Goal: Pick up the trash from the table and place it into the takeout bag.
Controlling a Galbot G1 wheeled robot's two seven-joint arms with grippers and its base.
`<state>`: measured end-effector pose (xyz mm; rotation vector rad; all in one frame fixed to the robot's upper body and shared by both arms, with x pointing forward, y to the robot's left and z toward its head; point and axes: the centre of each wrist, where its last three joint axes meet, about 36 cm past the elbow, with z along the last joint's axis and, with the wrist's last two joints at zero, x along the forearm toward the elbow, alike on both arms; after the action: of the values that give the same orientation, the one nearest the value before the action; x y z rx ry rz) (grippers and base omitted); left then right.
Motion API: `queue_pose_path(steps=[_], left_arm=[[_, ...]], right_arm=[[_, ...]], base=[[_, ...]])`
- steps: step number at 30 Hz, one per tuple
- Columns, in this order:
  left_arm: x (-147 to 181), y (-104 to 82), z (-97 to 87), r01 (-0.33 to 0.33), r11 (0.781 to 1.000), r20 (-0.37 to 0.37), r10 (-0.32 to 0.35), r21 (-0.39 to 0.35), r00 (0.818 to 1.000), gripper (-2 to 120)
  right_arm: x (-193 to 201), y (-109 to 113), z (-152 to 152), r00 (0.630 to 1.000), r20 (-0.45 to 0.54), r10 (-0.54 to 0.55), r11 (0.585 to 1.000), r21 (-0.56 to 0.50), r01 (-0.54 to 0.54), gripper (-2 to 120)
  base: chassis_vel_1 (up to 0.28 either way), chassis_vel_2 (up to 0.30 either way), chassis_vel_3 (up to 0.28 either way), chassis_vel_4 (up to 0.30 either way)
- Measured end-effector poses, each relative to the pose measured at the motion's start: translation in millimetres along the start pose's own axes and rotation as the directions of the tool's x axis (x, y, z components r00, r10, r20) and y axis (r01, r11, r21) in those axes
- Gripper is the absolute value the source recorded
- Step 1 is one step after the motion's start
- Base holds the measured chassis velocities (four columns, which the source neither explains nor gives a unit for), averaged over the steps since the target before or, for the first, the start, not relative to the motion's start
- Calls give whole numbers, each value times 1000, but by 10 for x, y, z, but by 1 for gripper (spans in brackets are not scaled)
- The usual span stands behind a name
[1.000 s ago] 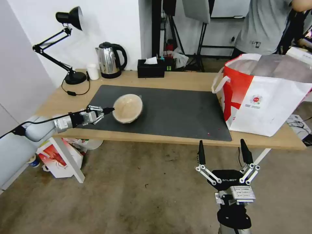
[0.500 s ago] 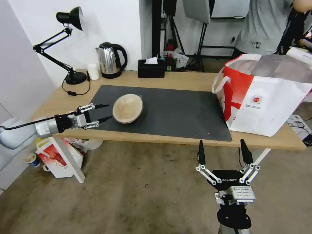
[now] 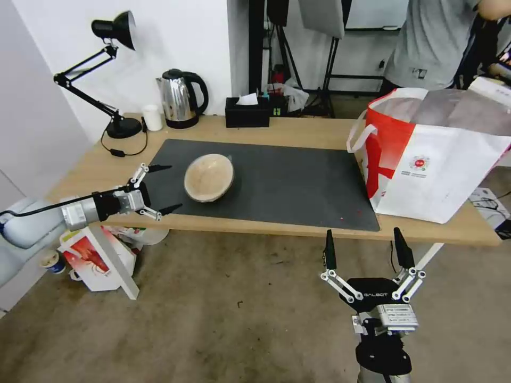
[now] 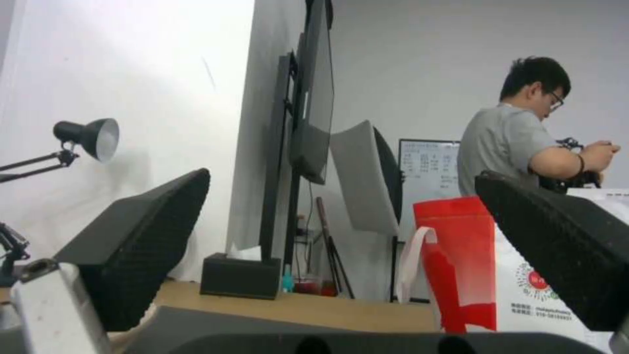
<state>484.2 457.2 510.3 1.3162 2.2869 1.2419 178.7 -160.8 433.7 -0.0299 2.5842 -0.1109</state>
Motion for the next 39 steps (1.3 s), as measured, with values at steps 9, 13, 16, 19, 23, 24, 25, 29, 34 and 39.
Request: queue_pose_path(steps=[9, 13, 16, 19, 23, 24, 25, 29, 34, 39], left_arm=[[-49, 24, 118, 10, 1000, -9, -10, -8, 1000, 100], [-76, 39, 156, 10, 1000, -13, -10, -13, 1000, 100], [-136, 40, 223, 9, 1000, -11, -9, -13, 1000, 100], [-173, 49, 260, 4, 1000, -11, -4, -16, 1000, 100], [-251, 56, 327, -14, 1000, -7, 14, -18, 1000, 100], [-277, 54, 350, -16, 1000, -7, 16, -17, 1000, 100], [-277, 54, 350, -16, 1000, -7, 16, -17, 1000, 100], [-344, 33, 394, -24, 1000, -3, 24, -12, 1000, 100], [-402, 8, 424, -31, 999, -1, 31, -7, 1000, 100], [-432, 16, 451, -33, 999, -2, 33, -8, 999, 100]], right_arm=[[0, 0, 0, 1000, 0, 0, 1000, 0, 0, 100], [0, 0, 0, 1000, 0, 0, 1000, 0, 0, 100], [0, 0, 0, 1000, 0, 0, 1000, 0, 0, 100], [0, 0, 0, 1000, 0, 0, 1000, 0, 0, 100], [0, 0, 0, 1000, 0, 0, 1000, 0, 0, 100], [0, 0, 0, 1000, 0, 0, 1000, 0, 0, 100], [0, 0, 0, 1000, 0, 0, 1000, 0, 0, 100], [0, 0, 0, 1000, 0, 0, 1000, 0, 0, 100], [0, 0, 0, 1000, 0, 0, 1000, 0, 0, 100], [0, 0, 0, 1000, 0, 0, 1000, 0, 0, 100]], base=[[0, 0, 0, 0], [0, 0, 0, 0], [0, 0, 0, 0], [0, 0, 0, 0], [0, 0, 0, 0], [0, 0, 0, 0], [0, 0, 0, 0], [0, 0, 0, 0], [0, 0, 0, 0], [0, 0, 0, 0]])
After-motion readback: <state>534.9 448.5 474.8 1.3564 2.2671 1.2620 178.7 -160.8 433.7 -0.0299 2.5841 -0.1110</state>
